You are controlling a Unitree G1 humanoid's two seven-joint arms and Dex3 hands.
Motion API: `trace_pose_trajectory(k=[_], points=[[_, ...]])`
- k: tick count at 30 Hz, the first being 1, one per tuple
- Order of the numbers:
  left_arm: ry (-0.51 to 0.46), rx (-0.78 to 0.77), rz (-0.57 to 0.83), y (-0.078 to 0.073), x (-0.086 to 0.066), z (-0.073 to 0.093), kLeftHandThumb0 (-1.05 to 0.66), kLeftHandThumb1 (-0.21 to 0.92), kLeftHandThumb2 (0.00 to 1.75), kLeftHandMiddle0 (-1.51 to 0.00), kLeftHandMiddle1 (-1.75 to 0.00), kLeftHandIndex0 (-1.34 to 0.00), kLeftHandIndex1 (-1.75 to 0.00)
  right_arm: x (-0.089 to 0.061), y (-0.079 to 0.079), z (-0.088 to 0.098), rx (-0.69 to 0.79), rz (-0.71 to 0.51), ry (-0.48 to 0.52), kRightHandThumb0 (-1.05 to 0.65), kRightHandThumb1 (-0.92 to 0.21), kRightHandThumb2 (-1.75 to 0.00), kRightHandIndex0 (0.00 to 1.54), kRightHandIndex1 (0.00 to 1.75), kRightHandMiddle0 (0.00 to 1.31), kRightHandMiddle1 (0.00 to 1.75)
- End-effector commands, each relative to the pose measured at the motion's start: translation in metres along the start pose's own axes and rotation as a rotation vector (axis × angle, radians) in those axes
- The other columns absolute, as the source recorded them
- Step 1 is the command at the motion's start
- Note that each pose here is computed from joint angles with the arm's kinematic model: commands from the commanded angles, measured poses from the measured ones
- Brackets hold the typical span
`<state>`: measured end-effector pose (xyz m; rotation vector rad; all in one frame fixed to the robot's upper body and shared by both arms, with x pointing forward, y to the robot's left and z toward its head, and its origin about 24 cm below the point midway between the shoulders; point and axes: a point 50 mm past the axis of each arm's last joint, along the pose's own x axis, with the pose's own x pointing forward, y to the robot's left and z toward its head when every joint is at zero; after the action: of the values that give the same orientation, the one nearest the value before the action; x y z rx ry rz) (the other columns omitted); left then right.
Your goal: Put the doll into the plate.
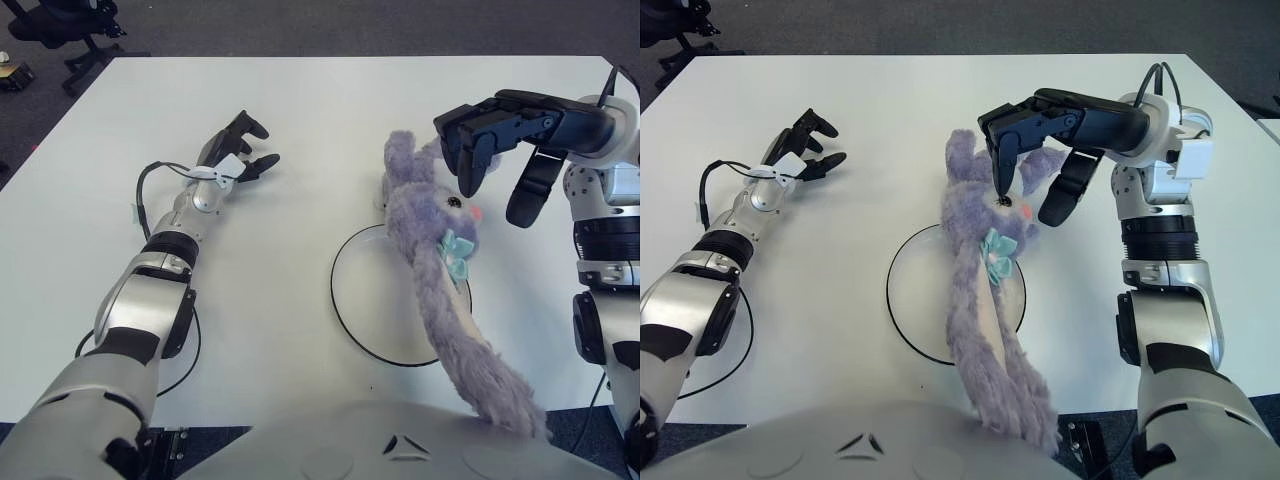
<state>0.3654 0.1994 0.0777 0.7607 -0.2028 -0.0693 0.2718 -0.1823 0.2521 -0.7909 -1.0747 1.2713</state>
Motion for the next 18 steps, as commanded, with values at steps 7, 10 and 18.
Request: trace_pose_trajectory(k=[7,10,18], points=[[0.024,0.014,-0.010,-0.0001,-0.0012,-0.0041,-0.01,0.92,0.39,-0.37,-1.61,-0.24,-1.47,-0.0023,0.0002,0.0047,-0.032,0.017,0.017,-0.01,-0.65,-0.69,0.60,1.45,0.42,1.43],[0.025,0.015,-0.011,-0.0006,-0.0013,-0.0040,-0.01,0.92,0.39,-0.37,-1.60,-0.24,-1.47,-0.0021,0.0004,0.0053,-0.047,0.022,0.041,-0.01,-0.66,-0.69,0.60,1.44,0.42,1.43],[0.025,0.015,-0.015,-0.0018,-0.0010,-0.0034,-0.01,0.92,0.39,-0.38,-1.60,-0.24,-1.47,-0.0028,0.0007,0.0052,-0.060,0.049,0.146,-0.01,-0.91,-0.30,0.59,1.30,0.28,1.48]])
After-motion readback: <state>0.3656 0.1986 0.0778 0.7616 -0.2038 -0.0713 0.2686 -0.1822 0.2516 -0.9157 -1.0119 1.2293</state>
